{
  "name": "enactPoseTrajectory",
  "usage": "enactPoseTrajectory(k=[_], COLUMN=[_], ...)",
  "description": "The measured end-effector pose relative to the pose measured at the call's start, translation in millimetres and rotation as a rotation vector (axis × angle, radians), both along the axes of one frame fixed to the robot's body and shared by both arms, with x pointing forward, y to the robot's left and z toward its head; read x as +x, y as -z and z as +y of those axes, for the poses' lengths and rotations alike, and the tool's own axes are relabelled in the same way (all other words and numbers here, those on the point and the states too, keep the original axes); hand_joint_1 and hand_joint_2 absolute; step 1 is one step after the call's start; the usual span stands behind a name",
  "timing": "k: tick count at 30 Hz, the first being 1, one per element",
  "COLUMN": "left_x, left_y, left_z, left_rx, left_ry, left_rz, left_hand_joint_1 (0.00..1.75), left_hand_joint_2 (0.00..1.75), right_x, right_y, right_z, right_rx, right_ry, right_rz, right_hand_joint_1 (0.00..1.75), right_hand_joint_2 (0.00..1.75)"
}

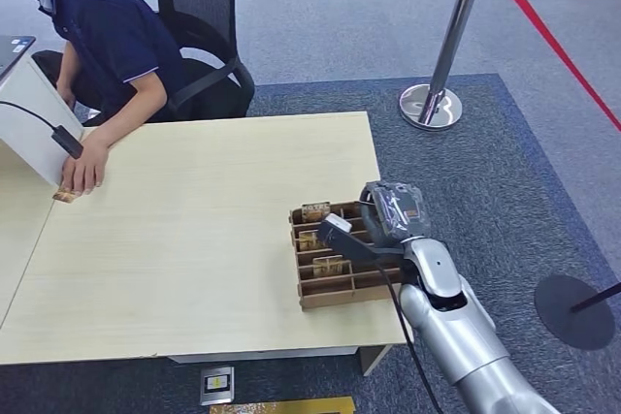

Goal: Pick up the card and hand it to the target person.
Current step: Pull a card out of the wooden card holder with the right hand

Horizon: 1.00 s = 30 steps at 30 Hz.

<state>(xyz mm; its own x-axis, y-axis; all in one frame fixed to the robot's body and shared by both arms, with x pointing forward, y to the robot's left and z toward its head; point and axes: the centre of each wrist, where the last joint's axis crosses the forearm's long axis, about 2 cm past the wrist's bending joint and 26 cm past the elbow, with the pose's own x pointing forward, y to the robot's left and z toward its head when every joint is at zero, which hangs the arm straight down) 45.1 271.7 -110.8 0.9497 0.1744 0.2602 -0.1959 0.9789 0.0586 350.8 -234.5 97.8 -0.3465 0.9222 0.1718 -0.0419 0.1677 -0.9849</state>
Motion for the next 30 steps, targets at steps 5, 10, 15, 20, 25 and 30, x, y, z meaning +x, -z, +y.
enactPoseTrajectory(k=[5, 10, 15, 20, 25, 30], left_x=[-0.1, -0.1, -0.2, -0.5, -0.6, -0.1], left_y=[0.0, 0.0, 0.0, 0.1, 0.1, 0.0], left_z=[0, 0, 0, 0, 0, 0], left_rx=[0.002, 0.002, 0.002, 0.002, 0.002, 0.0], left_ry=[-0.001, -0.002, -0.003, -0.005, -0.006, -0.002], left_rz=[-0.003, -0.003, -0.005, -0.007, -0.007, -0.01], left_hand_joint_1=[0.0, 0.0, 0.0, 0.0, 0.0, 0.0], left_hand_joint_2=[0.0, 0.0, 0.0, 0.0, 0.0, 0.0], right_x=[-1, -5, -10, -14, -17, -14], right_y=[0, -2, -8, -20, -37, -56], right_z=[0, 2, 4, 6, 10, 24], right_rx=[0.0, 0.009, 0.02, 0.039, 0.078, 0.118], right_ry=[-0.003, -0.007, -0.025, -0.063, -0.13, -0.211], right_rz=[-0.01, -0.031, -0.069, -0.105, -0.148, -0.179], right_hand_joint_1=[1.75, 1.75, 1.75, 1.75, 1.75, 1.75], right_hand_joint_2=[1.75, 1.75, 1.75, 1.75, 1.75, 1.75])
